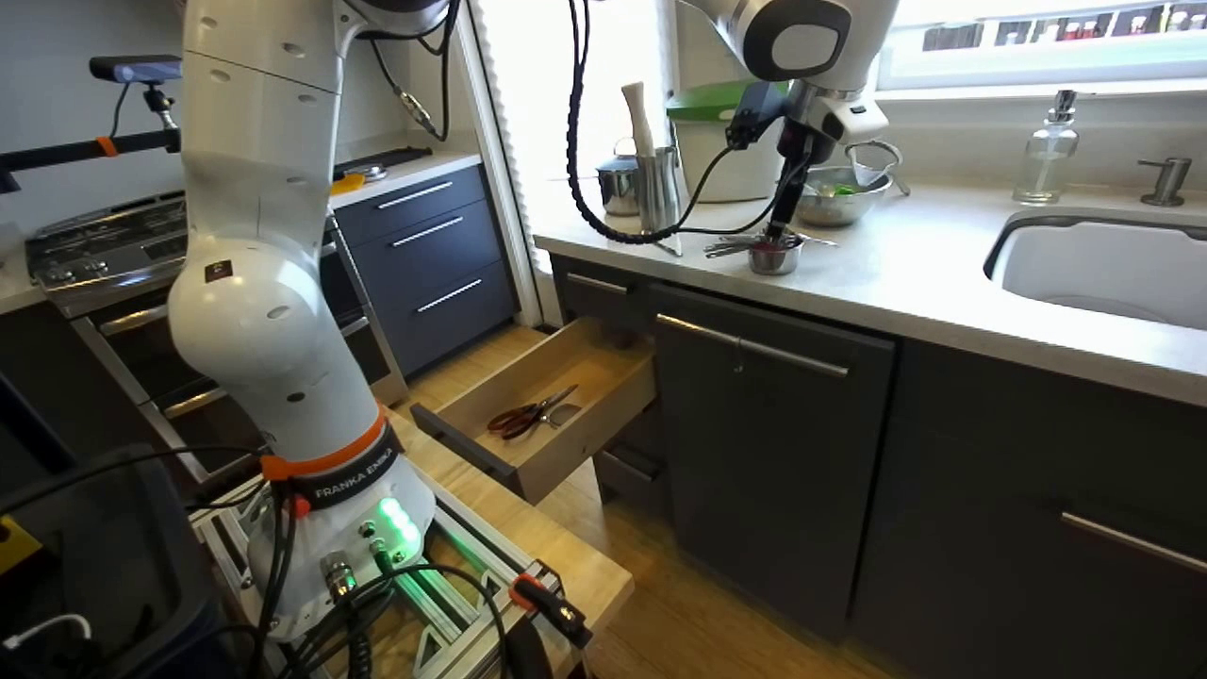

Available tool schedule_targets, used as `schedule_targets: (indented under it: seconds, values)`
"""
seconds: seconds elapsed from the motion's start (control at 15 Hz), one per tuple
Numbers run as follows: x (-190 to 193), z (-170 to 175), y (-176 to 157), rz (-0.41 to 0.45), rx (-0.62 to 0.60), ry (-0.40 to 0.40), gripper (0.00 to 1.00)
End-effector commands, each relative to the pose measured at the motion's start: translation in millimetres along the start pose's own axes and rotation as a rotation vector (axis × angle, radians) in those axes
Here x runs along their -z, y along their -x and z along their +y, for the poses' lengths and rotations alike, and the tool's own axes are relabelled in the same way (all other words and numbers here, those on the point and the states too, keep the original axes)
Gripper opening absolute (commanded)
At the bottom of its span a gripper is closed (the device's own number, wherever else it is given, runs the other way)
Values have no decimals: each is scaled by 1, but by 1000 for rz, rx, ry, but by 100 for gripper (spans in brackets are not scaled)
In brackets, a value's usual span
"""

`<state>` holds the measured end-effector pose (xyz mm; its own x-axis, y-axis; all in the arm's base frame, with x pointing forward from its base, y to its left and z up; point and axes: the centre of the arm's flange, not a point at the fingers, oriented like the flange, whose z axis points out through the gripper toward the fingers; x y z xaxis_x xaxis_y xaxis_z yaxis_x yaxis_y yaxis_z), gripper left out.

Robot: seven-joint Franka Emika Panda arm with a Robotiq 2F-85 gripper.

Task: Pick up the bunch of measuring spoons from the kitchen counter and put them in the open drawer

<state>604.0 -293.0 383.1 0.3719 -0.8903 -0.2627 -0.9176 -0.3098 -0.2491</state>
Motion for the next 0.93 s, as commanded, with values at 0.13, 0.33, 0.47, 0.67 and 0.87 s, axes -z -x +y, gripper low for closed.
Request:
schedule_targets:
  seconds: [0.13,0.33,0.47,0.67,0.87]
  values:
    - [-17,26,21,-3,-82,35,100]
    - [-25,30,16,18,-103,15,100]
    - [-26,31,13,39,-101,3,100]
    - [-30,30,9,25,-98,1,100]
    - [-41,29,7,2,-95,6,90]
